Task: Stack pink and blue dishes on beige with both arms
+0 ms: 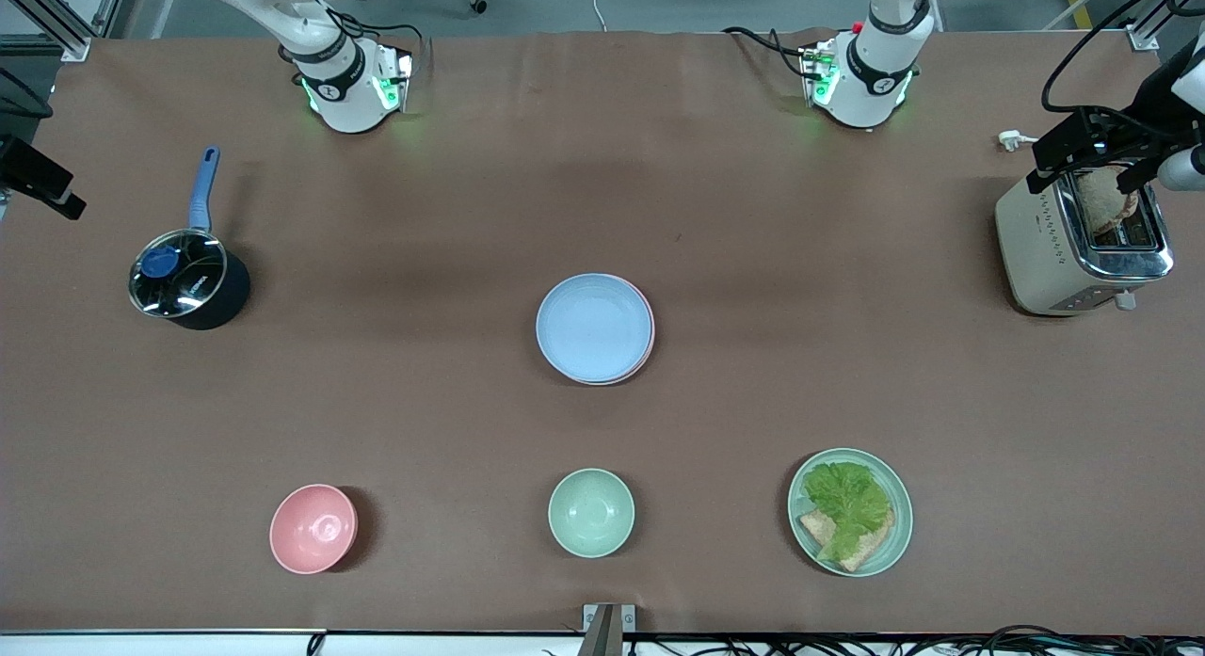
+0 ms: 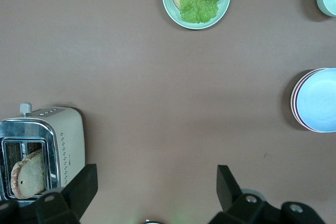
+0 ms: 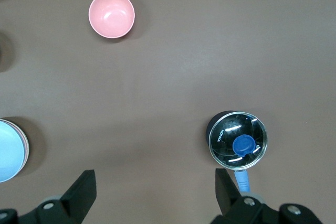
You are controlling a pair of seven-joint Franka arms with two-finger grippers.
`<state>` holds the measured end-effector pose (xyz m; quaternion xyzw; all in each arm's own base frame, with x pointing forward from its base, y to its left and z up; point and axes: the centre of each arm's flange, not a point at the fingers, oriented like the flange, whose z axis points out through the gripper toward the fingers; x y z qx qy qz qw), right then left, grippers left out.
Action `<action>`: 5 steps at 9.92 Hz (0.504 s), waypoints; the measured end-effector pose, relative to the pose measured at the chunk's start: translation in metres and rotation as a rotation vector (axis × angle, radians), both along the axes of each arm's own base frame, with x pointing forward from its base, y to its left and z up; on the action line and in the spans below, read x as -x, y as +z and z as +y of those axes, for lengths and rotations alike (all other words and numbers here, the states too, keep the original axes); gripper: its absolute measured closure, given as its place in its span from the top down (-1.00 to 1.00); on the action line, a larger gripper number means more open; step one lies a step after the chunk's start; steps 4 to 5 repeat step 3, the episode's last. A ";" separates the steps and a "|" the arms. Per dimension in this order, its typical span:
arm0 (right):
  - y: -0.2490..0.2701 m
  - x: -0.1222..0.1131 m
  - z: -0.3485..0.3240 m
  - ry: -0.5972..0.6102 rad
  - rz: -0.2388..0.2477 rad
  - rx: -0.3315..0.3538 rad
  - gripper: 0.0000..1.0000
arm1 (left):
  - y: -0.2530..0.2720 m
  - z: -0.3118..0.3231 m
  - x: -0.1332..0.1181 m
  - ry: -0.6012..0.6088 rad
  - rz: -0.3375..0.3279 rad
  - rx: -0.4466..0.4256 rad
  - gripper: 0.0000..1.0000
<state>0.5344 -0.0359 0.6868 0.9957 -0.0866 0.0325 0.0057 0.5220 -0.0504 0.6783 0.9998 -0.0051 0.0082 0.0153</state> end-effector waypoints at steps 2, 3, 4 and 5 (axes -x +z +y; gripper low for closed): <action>0.000 0.000 -0.001 -0.001 0.000 0.000 1.00 | 0.000 0.000 0.001 -0.001 -0.001 -0.008 1.00; 0.000 0.000 -0.001 -0.003 0.000 0.000 1.00 | 0.000 -0.002 0.001 -0.004 -0.001 -0.010 1.00; 0.000 0.000 -0.001 -0.003 0.000 0.000 1.00 | 0.000 -0.002 0.001 -0.004 -0.001 -0.010 1.00; 0.000 0.000 -0.001 -0.003 0.000 0.000 1.00 | 0.000 -0.002 0.001 -0.004 -0.001 -0.010 1.00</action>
